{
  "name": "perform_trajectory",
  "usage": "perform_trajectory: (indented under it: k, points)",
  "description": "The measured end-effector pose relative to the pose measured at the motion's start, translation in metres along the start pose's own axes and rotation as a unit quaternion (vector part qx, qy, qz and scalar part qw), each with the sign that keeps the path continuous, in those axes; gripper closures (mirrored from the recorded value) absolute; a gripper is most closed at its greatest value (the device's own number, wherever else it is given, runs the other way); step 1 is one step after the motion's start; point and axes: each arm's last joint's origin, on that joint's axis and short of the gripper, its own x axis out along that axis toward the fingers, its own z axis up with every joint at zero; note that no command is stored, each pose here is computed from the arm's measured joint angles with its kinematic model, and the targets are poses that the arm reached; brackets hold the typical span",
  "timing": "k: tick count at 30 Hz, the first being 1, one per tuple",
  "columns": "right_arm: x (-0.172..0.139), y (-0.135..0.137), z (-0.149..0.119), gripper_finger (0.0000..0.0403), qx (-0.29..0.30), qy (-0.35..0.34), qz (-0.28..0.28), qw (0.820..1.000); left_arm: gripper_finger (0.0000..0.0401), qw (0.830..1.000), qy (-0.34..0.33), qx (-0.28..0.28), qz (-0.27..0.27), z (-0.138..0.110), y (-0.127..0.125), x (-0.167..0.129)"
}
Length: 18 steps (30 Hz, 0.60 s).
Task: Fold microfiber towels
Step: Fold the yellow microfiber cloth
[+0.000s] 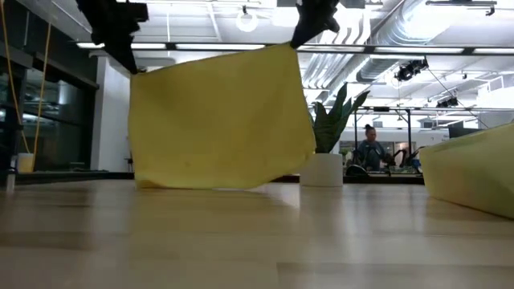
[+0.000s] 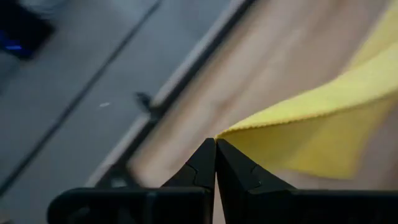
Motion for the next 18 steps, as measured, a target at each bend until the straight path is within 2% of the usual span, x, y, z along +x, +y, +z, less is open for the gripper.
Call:
perform_trajectory:
  k: [5,9,11,13,18]
  points:
    - [-0.01,-0.015,0.0,0.0403,0.006,-0.011,-0.022,1.0,0.0401,0.997,0.0,-0.004,0.076,0.013,0.028,-0.008]
    - [-0.018,-0.009,-0.003,0.0403,-0.008,-0.007,-0.012,1.0,0.0401,0.996,-0.016,-0.014,0.09,0.01,0.038,-0.022]
    - [-0.019,0.0,-0.007,0.0403,-0.021,0.008,-0.002,1.0,0.0401,0.996,-0.015,-0.017,0.083,0.004,0.038,-0.028]
    - [-0.016,0.011,-0.012,0.0403,-0.028,0.016,0.007,0.999,0.0401,0.998,-0.005,-0.033,0.054,-0.004,0.035,-0.03]
    - [0.003,0.041,-0.038,0.0403,-0.046,0.053,0.027,0.997,0.0401,0.997,0.024,-0.075,0.008,-0.028,0.02,-0.024]
